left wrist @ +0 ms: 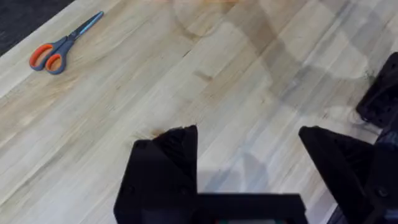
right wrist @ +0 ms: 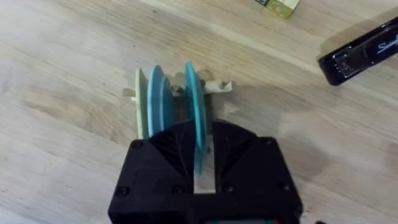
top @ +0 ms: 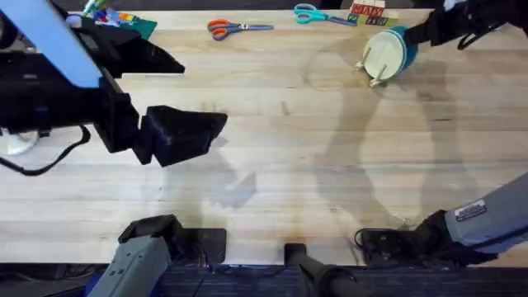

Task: Pick up the plates from the table one by one and place each into a slot on the dish rack.

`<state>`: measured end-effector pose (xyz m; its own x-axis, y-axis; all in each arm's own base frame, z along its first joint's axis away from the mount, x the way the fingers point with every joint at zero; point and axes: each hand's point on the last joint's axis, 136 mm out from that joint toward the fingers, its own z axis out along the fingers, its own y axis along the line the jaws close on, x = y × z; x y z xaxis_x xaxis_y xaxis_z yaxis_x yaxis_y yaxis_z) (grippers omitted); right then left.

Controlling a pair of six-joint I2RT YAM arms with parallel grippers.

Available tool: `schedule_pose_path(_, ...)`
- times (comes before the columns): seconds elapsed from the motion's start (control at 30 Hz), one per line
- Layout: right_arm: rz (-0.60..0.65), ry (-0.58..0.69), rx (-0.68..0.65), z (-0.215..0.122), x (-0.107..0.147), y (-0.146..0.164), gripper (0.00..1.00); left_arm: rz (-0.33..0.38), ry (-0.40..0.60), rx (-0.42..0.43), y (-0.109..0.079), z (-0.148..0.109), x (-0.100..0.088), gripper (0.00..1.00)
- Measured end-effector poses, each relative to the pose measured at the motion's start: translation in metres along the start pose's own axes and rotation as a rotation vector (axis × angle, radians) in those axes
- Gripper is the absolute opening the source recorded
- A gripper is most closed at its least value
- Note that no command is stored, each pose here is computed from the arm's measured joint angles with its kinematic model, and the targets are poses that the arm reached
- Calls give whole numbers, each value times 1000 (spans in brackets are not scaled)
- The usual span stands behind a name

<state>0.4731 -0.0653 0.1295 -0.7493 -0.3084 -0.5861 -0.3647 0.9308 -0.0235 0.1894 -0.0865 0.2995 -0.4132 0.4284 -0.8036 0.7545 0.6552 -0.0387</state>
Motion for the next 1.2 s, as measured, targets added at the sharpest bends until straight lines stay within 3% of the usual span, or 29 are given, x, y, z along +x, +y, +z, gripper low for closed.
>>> schedule_pose_path(0.23, 7, -34, 20, -16, -12, -1, 192, 0, 0, 0, 0, 0, 0, 992)
schedule_pose_path(0.5, -25, -122, 72, -82, -38, 10, 203, 0, 0, 0, 0, 0, 0, 993)
schedule_pose_path(0.73, -23, -134, 78, -127, -37, 30, 291, 0, 0, 0, 0, 0, 0, 993)
schedule_pose_path(0.8, -17, -132, 76, -140, -34, 37, 360, 0, 0, 0, 0, 0, 0, 992)
schedule_pose_path(0.87, -12, -130, 75, -152, -30, 44, 502, 0, 0, 0, 0, 0, 0, 993)
schedule_pose_path(0.9, -8, -131, 75, -158, -29, 47, 586, 0, 0, 0, 0, 0, 0, 993)
schedule_pose_path(0.97, -7, -131, 74, -170, -25, 55, 873, 0, 0, 0, 0, 0, 0, 992)
schedule_pose_path(1.0, -8, -134, 76, -176, -24, 58, 962, 0, 0, 0, 0, 0, 0, 993)
schedule_pose_path(1.2, 41, -68, 28, -199, 1, 88, 995, 0, 0, 0, 0, 0, 0, 993)
